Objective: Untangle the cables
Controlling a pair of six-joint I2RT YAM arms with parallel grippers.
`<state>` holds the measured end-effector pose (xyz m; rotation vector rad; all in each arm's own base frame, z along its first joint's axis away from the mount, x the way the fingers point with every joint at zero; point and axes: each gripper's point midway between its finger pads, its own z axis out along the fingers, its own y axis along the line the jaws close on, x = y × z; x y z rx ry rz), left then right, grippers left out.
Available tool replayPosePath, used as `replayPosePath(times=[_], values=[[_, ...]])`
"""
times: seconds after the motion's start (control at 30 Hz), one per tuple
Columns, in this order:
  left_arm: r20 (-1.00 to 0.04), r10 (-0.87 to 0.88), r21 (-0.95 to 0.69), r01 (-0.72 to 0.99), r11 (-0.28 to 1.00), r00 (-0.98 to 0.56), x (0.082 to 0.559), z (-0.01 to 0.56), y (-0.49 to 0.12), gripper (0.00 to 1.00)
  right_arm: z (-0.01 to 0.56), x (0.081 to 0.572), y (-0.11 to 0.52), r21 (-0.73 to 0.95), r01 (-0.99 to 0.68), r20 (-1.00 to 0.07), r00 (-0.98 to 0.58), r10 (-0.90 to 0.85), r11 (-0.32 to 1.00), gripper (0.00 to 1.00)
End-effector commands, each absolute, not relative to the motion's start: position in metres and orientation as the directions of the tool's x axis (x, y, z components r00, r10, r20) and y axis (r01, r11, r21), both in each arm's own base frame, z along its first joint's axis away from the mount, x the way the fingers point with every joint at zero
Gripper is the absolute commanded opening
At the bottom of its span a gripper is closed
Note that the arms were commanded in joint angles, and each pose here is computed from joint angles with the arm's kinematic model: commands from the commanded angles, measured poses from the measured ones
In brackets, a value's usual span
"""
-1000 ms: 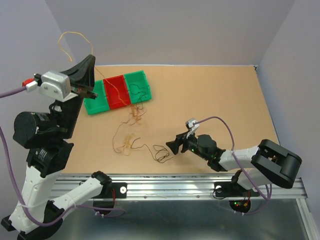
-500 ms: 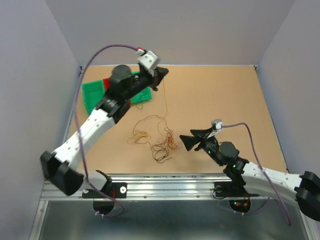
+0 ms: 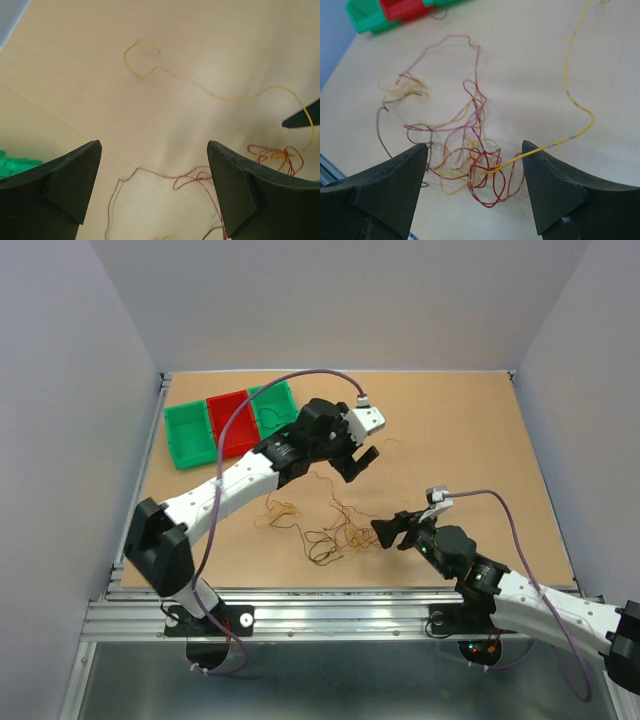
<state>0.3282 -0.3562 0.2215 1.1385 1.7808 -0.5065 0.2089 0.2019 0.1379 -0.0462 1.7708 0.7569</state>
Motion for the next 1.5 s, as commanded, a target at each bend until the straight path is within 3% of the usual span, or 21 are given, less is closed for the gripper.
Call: replayPosePath(times=[0.0,0.07,0.13,0.4,0.47,0.5,0.57,0.63,0.73,1.03,1.33,1.37,1.47], values=[[-0.881,0.472,0.267,0.842,0.468,0.017,0.300,0.275,-0.311,0.99,0.120,0.208,0.212,0.450,-0.374,-0.859,-0.429,0.279,0.811,0.81],[-0.853,0.518,0.302,0.864,0.404,0.056,0.276,0.273,-0.294,0.99,0.113,0.211,0.214,0.437,-0.360,-0.855,-0.450,0.257,0.824,0.82],[-0.800,0.595,0.287,0.919,0.270,0.075,0.240,0.237,-0.281,0.99,0.104,0.215,0.219,0.416,-0.346,-0.853,-0.470,0.229,0.841,0.82],[-0.664,0.745,0.340,0.914,0.221,0.067,0.212,0.156,-0.248,0.98,0.083,0.228,0.237,0.372,-0.324,-0.841,-0.515,0.167,0.870,0.83],[-0.650,0.757,0.367,0.900,0.235,0.067,0.217,0.150,-0.245,0.98,0.080,0.234,0.238,0.362,-0.302,-0.839,-0.517,0.167,0.882,0.69],[-0.646,0.760,0.377,0.895,0.237,0.071,0.218,0.146,-0.244,0.98,0.081,0.239,0.232,0.348,-0.267,-0.848,-0.499,0.180,0.899,0.44],[-0.627,0.775,0.393,0.890,0.232,0.075,0.220,0.140,-0.241,0.97,0.081,0.245,0.224,0.332,-0.214,-0.853,-0.484,0.196,0.919,0.22],[-0.603,0.794,0.411,0.884,0.222,0.081,0.223,0.133,-0.238,0.97,0.089,0.253,0.214,0.310,-0.159,-0.871,-0.443,0.213,0.937,0.08],[-0.567,0.822,0.443,0.862,0.245,0.057,0.233,0.125,-0.231,0.96,0.102,0.264,0.200,0.277,-0.087,-0.894,-0.389,0.223,0.957,0.00],[-0.525,0.850,0.466,0.852,0.240,0.048,0.241,0.102,-0.228,0.96,0.111,0.277,0.192,0.252,-0.028,-0.905,-0.361,0.225,0.967,0.00],[-0.483,0.858,0.511,0.852,0.114,0.175,0.248,0.090,-0.242,0.95,0.121,0.274,0.194,0.282,-0.060,-0.903,-0.354,0.244,0.957,0.01],[-0.476,0.861,0.506,0.857,0.098,0.182,0.248,0.086,-0.244,0.92,0.120,0.273,0.193,0.282,-0.061,-0.903,-0.355,0.243,0.958,0.01],[-0.462,0.867,0.492,0.867,0.074,0.188,0.250,0.079,-0.249,0.66,0.123,0.271,0.193,0.291,-0.067,-0.902,-0.351,0.251,0.954,0.00]])
